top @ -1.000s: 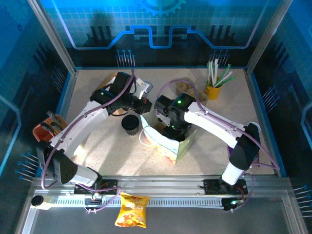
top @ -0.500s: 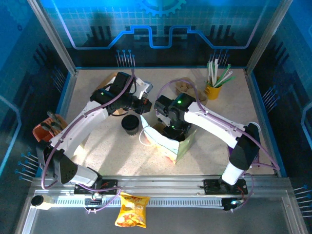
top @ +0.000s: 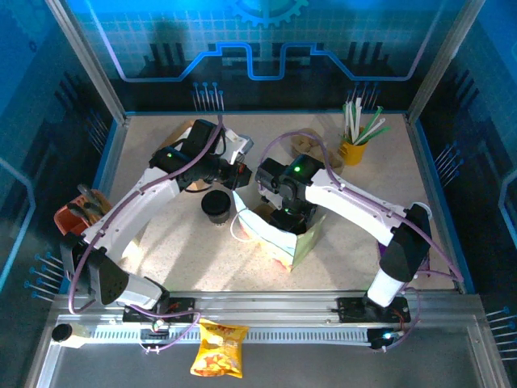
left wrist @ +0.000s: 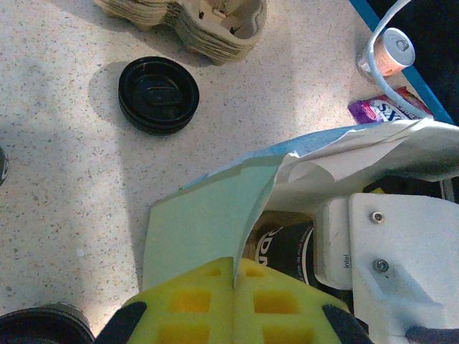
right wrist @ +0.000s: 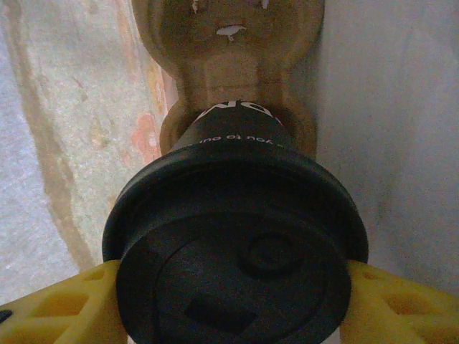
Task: Pack the takeout coffee
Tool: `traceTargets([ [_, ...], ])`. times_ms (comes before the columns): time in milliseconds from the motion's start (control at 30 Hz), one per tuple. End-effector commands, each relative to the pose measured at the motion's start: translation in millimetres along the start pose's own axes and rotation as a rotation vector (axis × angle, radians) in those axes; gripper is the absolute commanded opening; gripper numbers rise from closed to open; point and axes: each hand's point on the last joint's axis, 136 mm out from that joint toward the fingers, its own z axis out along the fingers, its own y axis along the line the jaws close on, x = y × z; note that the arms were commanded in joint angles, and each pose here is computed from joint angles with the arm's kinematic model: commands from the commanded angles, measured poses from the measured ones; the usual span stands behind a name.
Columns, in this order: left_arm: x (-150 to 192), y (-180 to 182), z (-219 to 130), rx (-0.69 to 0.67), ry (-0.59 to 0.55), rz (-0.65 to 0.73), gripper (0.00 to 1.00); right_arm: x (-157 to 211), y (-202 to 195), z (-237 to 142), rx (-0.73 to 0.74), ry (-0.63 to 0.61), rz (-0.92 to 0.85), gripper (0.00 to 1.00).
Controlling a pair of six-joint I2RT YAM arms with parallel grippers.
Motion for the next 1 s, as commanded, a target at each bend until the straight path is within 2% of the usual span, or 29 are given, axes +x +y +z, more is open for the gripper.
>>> traceTargets([
  [0,3.7,-2.7,-2.3,0.002,0.002,-0.001,0.00,5.0,-1.8,-0.9,-0.006,0.036,-0.003,0.37],
  [667,4.5,-2.3,-2.6,-0.001,0.003,0.001,0.00,5.4,3.3,-27.2,-0.021,-0.008,-0.020,0.36],
  [967,4.7,-2.4,-2.4,0.000,0.004,0.001,0.00,7.1,1.8,-19.5,-0.019,0.015,-0.023,0.36],
])
